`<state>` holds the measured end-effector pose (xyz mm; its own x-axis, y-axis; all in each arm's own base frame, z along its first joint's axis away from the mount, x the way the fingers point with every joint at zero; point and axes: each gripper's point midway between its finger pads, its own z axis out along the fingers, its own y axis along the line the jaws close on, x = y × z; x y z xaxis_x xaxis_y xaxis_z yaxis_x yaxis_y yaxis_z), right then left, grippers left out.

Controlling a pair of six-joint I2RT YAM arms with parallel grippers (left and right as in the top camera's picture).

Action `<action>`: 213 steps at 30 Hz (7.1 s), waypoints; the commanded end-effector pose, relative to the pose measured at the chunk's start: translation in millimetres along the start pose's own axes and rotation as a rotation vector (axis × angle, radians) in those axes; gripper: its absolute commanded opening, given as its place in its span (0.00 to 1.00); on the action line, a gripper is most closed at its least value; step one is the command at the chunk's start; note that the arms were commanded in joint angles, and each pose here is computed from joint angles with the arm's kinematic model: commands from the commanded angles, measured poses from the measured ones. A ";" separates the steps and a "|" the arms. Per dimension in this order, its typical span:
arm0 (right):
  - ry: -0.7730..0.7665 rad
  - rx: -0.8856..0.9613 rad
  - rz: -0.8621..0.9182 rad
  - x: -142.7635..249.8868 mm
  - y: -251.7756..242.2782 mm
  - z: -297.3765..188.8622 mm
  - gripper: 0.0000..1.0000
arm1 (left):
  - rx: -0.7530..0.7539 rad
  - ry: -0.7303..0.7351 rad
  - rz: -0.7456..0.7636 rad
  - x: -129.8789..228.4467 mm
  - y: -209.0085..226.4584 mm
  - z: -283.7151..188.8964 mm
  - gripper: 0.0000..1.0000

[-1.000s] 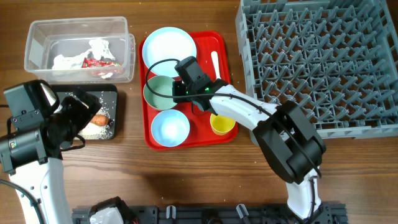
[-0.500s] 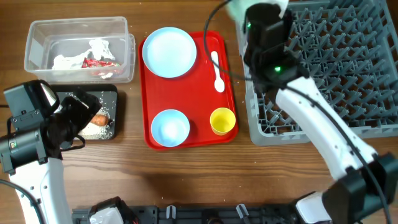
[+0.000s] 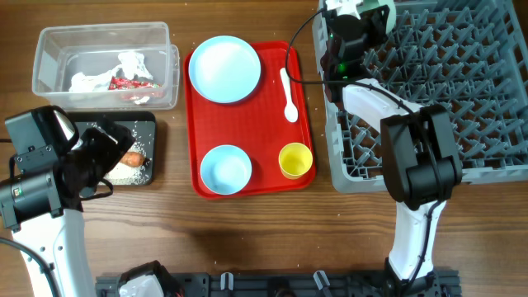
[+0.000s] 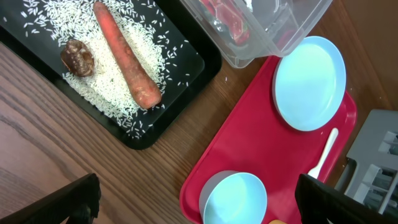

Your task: Sort waste into correct bins and load items into the dishwasher rack

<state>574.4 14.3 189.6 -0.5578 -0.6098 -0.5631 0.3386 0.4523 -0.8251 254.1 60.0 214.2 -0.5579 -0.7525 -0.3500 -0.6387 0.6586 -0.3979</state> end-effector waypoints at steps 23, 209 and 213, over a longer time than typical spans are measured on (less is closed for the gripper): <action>-0.150 -0.504 0.157 -75.4 46.0 -149.3 1.00 | 0.011 -0.010 0.013 -3.4 -2.5 -3.0 1.00; 0.645 -1.136 0.572 109.7 -102.5 -194.2 1.00 | 0.226 0.509 0.969 260.0 -177.5 155.4 0.43; 0.646 -1.136 0.572 109.8 -102.5 -194.3 1.00 | 0.219 0.506 0.946 259.7 -177.5 156.2 0.33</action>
<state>328.8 28.1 221.0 -0.8999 0.0768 -0.4292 0.0094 0.9876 0.1570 301.3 -250.0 62.0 -0.9572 0.1893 -0.2192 0.2535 0.9136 -0.3180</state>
